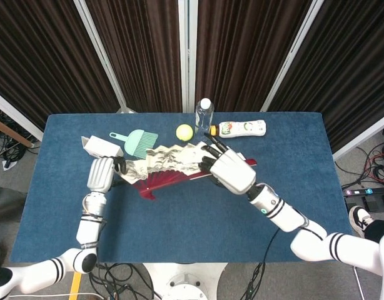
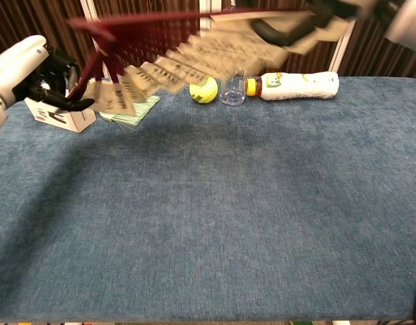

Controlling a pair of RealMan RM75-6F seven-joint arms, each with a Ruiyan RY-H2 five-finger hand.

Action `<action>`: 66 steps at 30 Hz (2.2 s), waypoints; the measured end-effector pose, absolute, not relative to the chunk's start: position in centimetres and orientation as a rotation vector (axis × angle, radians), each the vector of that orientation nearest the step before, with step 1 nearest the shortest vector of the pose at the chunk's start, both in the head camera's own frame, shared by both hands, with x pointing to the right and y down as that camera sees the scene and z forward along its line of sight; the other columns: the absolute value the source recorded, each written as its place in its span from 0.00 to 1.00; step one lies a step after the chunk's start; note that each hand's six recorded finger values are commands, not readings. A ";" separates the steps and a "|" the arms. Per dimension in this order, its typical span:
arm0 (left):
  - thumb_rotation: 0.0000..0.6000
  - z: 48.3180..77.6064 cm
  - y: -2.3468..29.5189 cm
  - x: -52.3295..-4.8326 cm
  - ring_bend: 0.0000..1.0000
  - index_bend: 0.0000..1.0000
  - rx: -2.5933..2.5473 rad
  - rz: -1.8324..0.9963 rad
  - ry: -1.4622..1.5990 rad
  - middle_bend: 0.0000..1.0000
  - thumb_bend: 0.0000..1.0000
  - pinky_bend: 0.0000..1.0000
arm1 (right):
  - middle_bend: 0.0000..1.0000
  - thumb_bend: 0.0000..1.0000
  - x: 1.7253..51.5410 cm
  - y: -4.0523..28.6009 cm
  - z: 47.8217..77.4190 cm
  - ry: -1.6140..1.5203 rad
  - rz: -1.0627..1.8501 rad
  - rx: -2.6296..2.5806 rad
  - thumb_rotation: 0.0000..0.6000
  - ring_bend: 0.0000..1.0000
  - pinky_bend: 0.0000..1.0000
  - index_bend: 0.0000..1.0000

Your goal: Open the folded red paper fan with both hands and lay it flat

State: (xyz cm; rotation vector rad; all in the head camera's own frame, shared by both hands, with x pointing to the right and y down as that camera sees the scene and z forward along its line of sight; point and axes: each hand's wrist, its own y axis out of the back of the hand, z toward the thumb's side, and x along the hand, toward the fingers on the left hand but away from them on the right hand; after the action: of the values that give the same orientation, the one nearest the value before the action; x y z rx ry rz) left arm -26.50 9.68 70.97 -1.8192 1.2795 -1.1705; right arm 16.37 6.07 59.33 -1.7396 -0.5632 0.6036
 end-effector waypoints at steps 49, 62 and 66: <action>1.00 72.4 15.8 -23.8 0.07 0.10 -1.566 -1.229 0.673 0.14 0.00 0.14 | 0.00 0.00 25.1 18.0 69.2 -0.405 1.081 -1.753 1.00 0.00 0.00 0.00; 1.00 70.8 14.0 -26.2 0.02 0.09 -1.809 -1.283 0.767 0.10 0.00 0.11 | 0.00 0.00 28.2 15.6 66.8 -0.498 1.168 -1.835 1.00 0.00 0.00 0.00; 1.00 70.9 14.0 -27.2 0.00 0.09 -1.900 -1.361 0.685 0.05 0.00 0.08 | 0.01 0.00 30.1 14.9 65.8 -0.575 1.200 -1.862 1.00 0.00 0.00 0.00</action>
State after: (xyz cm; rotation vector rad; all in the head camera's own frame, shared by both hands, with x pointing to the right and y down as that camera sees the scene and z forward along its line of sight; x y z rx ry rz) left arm -27.17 13.95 70.87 -1.9003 0.6848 -1.3614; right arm 30.08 14.92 65.84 -1.8621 -0.5750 1.2003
